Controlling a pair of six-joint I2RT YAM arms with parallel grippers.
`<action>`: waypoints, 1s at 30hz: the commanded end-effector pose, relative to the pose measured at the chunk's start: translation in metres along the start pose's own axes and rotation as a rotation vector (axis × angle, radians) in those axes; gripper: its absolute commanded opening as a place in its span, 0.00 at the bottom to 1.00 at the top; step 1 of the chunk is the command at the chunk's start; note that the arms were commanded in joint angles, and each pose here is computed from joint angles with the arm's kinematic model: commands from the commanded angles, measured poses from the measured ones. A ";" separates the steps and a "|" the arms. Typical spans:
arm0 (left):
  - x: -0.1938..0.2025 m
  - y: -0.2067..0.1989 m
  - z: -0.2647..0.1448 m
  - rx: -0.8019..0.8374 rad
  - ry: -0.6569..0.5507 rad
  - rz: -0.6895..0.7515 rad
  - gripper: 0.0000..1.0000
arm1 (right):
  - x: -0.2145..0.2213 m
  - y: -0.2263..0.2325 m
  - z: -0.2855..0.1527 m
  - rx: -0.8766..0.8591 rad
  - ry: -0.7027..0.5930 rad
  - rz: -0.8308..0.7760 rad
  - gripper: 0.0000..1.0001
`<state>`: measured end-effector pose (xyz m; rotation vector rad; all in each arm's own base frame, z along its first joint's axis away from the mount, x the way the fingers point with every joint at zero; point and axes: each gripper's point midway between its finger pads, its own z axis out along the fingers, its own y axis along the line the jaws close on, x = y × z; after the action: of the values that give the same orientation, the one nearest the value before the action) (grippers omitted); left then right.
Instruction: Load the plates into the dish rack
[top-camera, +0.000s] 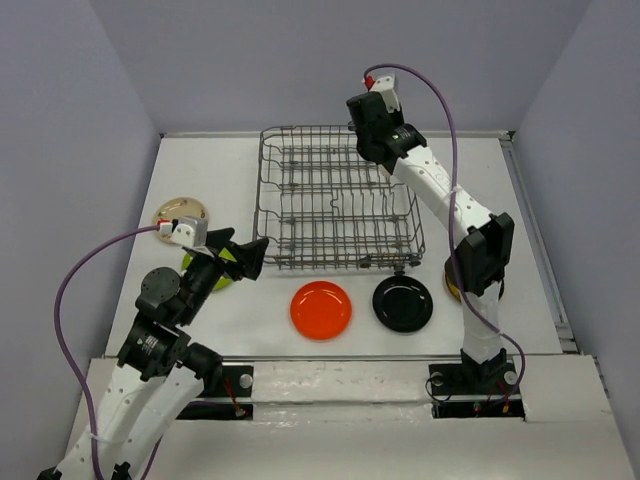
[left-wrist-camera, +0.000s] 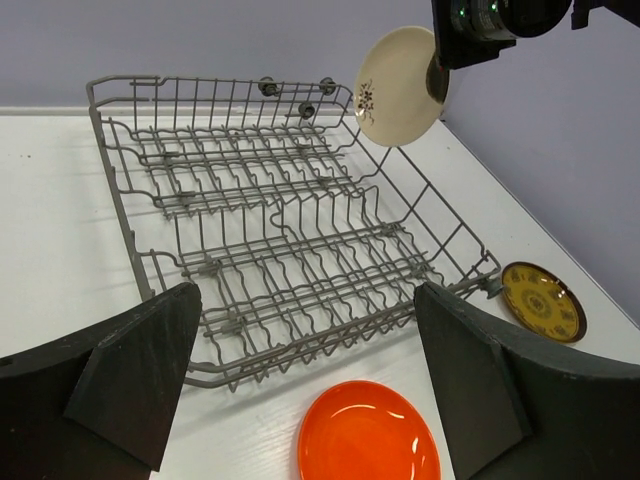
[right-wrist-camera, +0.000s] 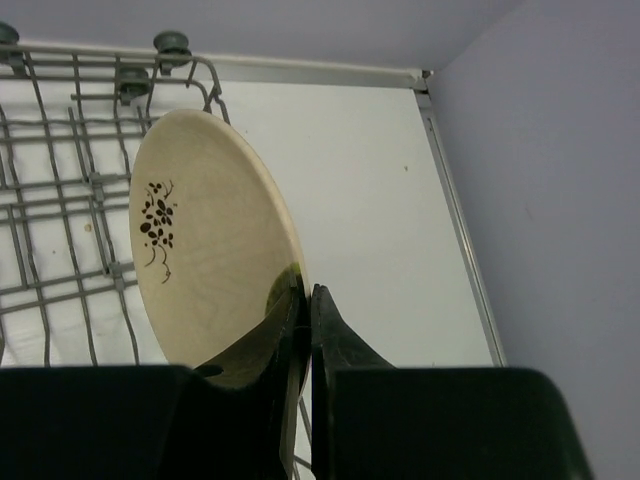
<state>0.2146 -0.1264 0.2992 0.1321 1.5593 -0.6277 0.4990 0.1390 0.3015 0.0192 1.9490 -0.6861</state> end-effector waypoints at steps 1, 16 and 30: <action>-0.030 -0.005 -0.002 -0.002 -0.078 -0.013 0.99 | 0.016 -0.003 -0.001 0.006 0.067 0.018 0.07; -0.031 -0.008 -0.003 0.009 -0.082 -0.021 0.99 | 0.079 0.044 0.009 -0.044 0.201 -0.040 0.07; -0.031 -0.009 -0.003 0.013 -0.084 -0.021 0.99 | 0.088 0.053 0.012 -0.009 0.202 -0.133 0.07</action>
<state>0.2155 -0.1251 0.2995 0.1063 1.5617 -0.6315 0.4837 0.1478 0.1821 -0.0411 2.2143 -0.7557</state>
